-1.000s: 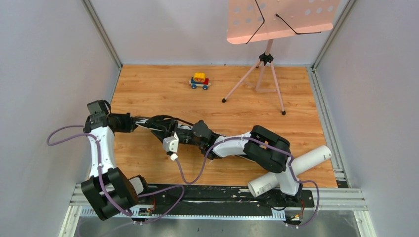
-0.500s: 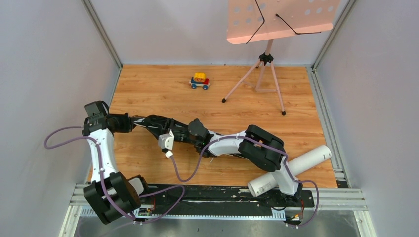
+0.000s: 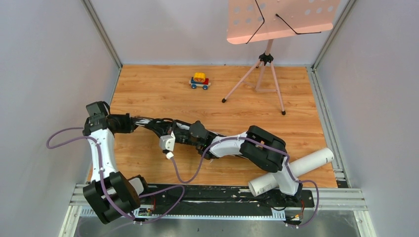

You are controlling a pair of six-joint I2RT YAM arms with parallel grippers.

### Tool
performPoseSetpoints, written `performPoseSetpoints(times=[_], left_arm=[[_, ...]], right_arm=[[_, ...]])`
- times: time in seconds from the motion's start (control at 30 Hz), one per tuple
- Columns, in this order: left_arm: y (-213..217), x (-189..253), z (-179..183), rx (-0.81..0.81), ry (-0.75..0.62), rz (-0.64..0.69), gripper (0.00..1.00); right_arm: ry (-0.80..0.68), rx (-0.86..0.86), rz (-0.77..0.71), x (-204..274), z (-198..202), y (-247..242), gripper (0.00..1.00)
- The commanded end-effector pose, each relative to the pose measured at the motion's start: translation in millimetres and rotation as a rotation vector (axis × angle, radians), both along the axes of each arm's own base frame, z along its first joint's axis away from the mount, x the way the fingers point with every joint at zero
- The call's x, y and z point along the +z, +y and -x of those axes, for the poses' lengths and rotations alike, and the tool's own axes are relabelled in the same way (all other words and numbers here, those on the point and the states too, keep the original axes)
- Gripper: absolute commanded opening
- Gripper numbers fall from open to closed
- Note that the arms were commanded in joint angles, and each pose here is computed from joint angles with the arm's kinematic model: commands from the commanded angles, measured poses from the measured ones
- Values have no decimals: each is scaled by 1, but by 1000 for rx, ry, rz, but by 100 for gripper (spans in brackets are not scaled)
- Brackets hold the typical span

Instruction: Pack up the badminton gear

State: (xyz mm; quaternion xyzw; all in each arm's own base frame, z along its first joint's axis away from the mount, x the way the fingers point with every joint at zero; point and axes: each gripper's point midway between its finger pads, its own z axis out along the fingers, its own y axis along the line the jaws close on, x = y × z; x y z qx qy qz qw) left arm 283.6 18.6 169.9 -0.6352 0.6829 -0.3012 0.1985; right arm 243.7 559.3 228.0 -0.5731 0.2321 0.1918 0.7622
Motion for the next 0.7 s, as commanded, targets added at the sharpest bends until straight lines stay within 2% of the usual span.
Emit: performPoseSetpoints(times=[0.0, 0.07, 0.17, 0.23, 0.3, 0.37, 0.43, 0.47, 0.57, 0.67], left_arm=[[-28, 25, 7, -48, -8, 181, 0], [-24, 30, 3, -33, -13, 167, 0], [-22, 35, 3, -27, -11, 165, 0], [-22, 37, 3, -17, -16, 166, 0], [-23, 38, 4, -7, -21, 172, 0], [-25, 36, 6, -1, -21, 184, 0], [-26, 34, 6, -8, -19, 194, 0], [-27, 34, 7, -10, -17, 196, 0], [-28, 32, 7, -14, -13, 202, 0], [-27, 31, 6, -11, -13, 202, 0]], right_arm=[[-14, -44, 5, 14, -10, -20, 0], [3, -34, 26, 13, -7, -24, 4], [44, 0, 68, 12, -2, -25, 27], [57, 25, 85, 16, 2, -21, 35], [50, 29, 84, 18, 1, -17, 32], [37, 28, 83, 19, 0, -14, 21], [33, 34, 93, 17, 0, -10, 19], [31, 37, 97, 15, 0, -8, 20], [18, 41, 97, 14, 2, -3, 31], [5, 50, 97, 16, 5, 1, 35]])
